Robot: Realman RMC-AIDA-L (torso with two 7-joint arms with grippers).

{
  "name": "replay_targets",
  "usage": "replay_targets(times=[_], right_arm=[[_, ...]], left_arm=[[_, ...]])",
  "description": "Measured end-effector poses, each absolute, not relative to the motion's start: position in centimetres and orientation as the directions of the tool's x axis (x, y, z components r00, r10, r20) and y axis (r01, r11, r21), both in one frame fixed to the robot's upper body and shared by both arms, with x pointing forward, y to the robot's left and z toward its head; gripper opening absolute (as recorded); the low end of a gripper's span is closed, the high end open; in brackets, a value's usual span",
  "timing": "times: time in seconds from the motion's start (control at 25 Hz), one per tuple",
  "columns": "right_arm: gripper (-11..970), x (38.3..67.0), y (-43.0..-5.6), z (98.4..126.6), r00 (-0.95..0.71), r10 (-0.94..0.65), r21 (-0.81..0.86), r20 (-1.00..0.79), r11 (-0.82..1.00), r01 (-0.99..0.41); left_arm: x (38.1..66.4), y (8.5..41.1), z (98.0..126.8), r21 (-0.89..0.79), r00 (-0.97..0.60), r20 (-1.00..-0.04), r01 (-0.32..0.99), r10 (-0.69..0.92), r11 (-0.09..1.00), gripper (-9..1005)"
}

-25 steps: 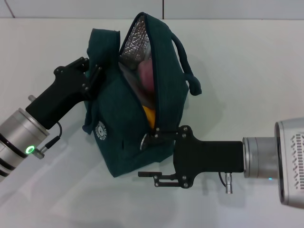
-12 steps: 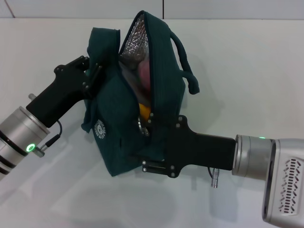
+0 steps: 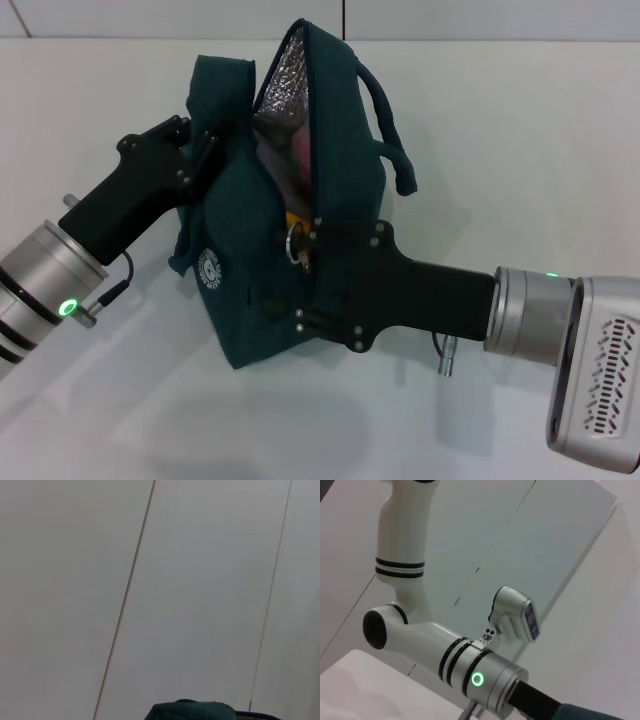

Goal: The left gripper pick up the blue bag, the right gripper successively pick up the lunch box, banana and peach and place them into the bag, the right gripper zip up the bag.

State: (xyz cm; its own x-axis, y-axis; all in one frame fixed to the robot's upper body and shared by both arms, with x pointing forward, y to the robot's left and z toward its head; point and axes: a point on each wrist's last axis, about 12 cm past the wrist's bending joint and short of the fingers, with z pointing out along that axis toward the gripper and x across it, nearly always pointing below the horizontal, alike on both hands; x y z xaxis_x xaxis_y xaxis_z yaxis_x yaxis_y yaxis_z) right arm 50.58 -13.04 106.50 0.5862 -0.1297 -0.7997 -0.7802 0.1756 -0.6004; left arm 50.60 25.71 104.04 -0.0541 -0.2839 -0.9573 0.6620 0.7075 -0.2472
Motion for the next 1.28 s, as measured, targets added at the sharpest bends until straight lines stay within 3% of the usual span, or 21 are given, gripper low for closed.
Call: replay_targets(times=[0.08, 0.28, 0.72, 1.0, 1.28], right_arm=[[567, 50.6, -13.1, 106.4, 0.598, -0.136, -0.614, -0.789, 0.174, -0.77], [379, 50.6, -13.2, 106.2, 0.635, -0.166, -0.656, -0.755, 0.172, -0.735], [151, 49.7, -13.4, 105.7, 0.71, -0.186, -0.734, -0.679, 0.168, -0.658], [95, 49.5, -13.3, 105.6, 0.739, -0.192, -0.763, -0.646, 0.177, -0.622], [91, 49.5, -13.1, 105.9, 0.742, -0.178, -0.763, -0.646, 0.182, -0.621]], left_arm=[[50.6, 25.7, 104.0, -0.247, -0.054, -0.957, 0.662, -0.284, 0.707, 243], [50.6, 25.7, 104.0, -0.247, -0.054, -0.957, 0.663, -0.284, 0.707, 244], [50.5, 25.7, 104.1, -0.246, -0.051, -0.957, 0.667, -0.286, 0.704, 248], [50.5, 25.8, 104.3, -0.257, -0.041, -0.95, 0.665, -0.309, 0.702, 250], [48.7, 26.5, 104.6, -0.294, 0.012, -0.917, 0.655, -0.4, 0.696, 549]])
